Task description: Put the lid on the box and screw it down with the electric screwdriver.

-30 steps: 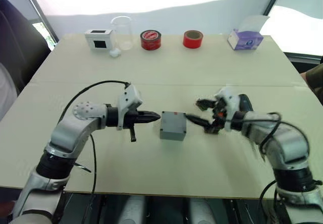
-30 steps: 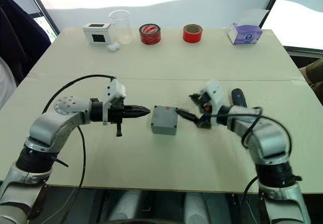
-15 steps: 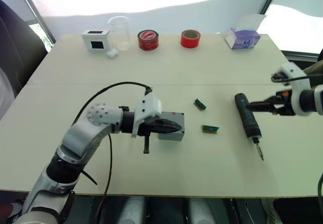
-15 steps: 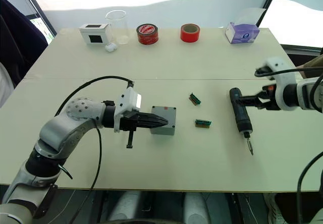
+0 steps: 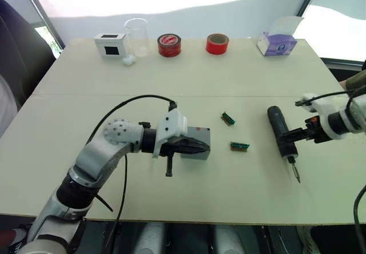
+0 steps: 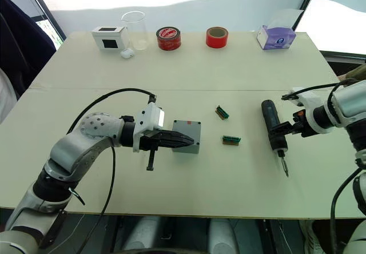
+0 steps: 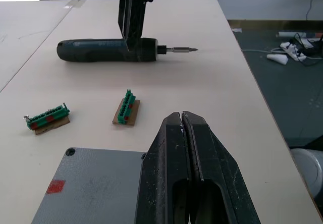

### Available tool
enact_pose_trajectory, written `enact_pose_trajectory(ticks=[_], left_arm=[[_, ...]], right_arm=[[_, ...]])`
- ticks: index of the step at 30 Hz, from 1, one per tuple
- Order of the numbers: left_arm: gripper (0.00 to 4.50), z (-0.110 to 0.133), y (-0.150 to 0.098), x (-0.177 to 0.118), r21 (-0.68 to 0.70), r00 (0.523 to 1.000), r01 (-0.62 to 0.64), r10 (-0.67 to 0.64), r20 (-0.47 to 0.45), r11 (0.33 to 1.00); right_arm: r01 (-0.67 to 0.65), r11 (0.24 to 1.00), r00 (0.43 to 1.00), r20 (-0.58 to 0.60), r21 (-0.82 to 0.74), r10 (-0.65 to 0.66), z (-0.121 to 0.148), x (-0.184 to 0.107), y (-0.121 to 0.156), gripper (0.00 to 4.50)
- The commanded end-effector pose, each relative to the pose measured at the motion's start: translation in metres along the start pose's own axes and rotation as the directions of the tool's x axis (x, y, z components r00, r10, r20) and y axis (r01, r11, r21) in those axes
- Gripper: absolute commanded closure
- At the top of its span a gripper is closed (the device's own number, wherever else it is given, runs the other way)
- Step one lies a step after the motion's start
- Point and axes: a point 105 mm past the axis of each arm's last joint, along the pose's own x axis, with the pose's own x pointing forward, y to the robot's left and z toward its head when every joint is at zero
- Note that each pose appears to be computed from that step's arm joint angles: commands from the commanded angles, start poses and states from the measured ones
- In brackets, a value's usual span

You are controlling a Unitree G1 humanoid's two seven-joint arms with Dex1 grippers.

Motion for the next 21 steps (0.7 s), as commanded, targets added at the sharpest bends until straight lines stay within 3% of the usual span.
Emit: enact_pose_trajectory(ticks=[1,11,14,19,21], left_arm=[[4.50,0.006,0.002,-0.002,0.024,1.000,-0.021,0.021,0.012,0.999],[4.50,-0.004,0.007,-0.016,-0.036,0.992,-0.124,0.124,-0.009,0.992],[4.50,-0.005,0.011,-0.018,-0.020,0.988,-0.150,0.150,-0.032,0.988],[4.50,-0.006,0.015,-0.024,-0.014,0.983,-0.178,0.177,-0.051,0.984],[4.50,-0.007,0.015,-0.025,-0.017,0.982,-0.184,0.183,-0.053,0.983]], right_arm=[[0.011,1.000,1.000,0.001,-0.019,-0.011,0.005,-0.001,-0.005,0.06],[-0.057,0.995,0.992,-0.117,-0.076,0.048,-0.002,0.015,-0.003,0.06],[-0.092,0.994,0.987,-0.135,-0.056,0.083,-0.002,0.018,0.001,0.70],[-0.082,0.993,0.981,-0.183,-0.090,0.064,-0.008,0.020,-0.002,2.43],[-0.079,0.993,0.978,-0.199,-0.093,0.059,-0.011,0.021,-0.003,2.64]])
